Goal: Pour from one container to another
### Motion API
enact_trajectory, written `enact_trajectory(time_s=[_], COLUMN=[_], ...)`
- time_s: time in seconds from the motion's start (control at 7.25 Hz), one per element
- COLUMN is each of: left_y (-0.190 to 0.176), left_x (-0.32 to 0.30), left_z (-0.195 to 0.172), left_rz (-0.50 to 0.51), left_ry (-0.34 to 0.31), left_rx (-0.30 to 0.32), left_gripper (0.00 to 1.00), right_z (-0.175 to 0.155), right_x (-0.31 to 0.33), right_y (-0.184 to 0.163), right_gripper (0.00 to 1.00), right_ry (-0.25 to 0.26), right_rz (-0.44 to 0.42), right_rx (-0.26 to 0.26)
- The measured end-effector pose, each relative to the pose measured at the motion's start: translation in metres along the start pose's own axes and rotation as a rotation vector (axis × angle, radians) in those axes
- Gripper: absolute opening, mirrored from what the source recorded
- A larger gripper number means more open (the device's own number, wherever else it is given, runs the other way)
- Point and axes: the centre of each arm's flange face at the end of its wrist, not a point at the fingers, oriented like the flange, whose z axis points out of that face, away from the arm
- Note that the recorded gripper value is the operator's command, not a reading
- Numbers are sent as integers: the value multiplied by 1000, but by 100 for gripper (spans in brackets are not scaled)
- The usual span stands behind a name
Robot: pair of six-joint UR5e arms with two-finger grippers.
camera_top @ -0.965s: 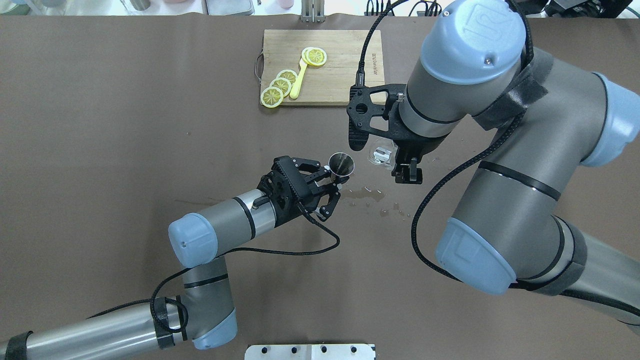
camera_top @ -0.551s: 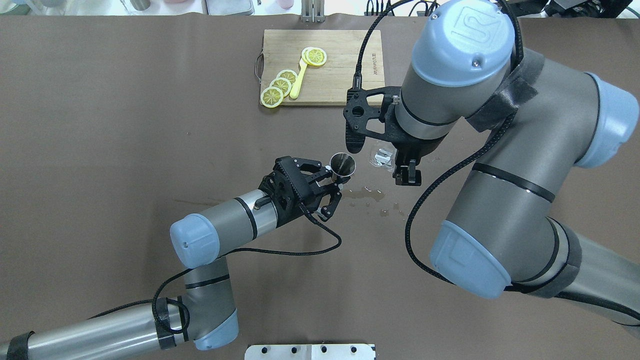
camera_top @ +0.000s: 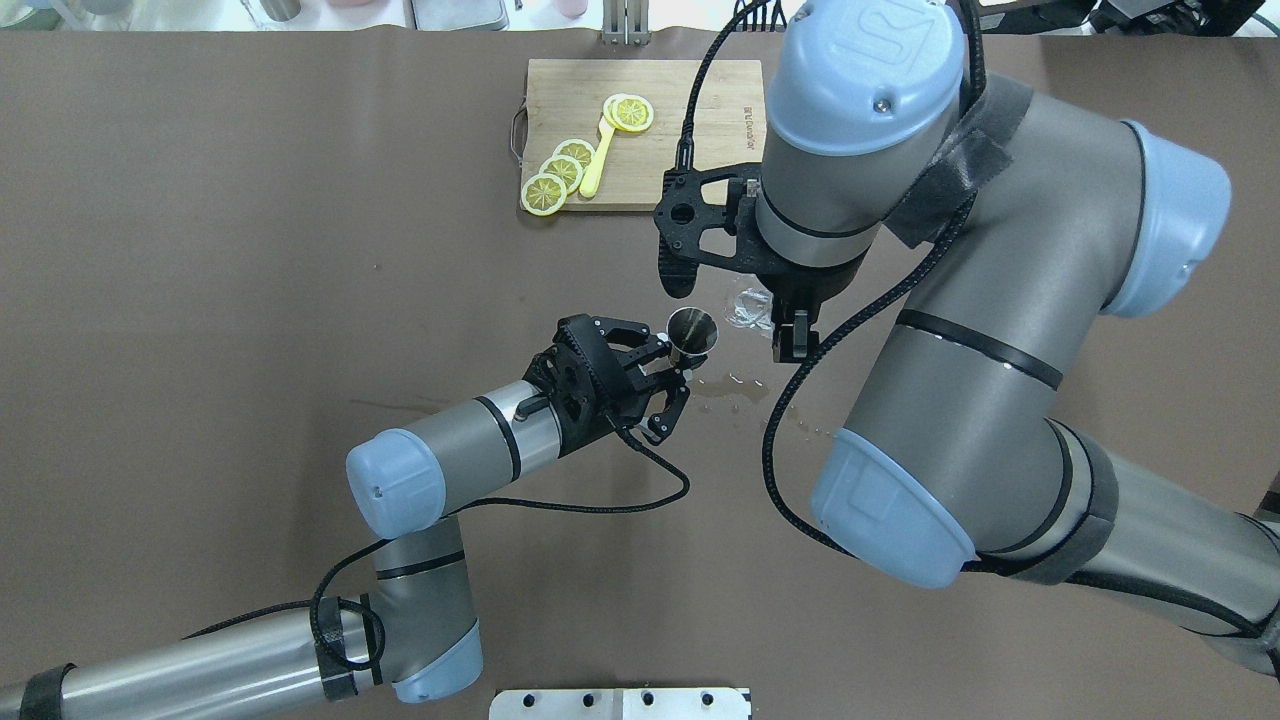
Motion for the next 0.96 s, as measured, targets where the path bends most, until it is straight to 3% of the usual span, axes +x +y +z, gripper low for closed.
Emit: enact_trajectory(time_s=[0.55,0.96], left_y=[-2,-2], left_x=[3,3], left_z=[1,1], left_rz=[-1,0], left_ry=[4,4], left_rx=[3,3], left_gripper=[0,0], right_z=[0,7], right_x=[-6,-19], right_y=[-8,-17], right_gripper=[0,0], right_ry=[-1,16], right_rz=[1,-68], right_rx=[-67,-98])
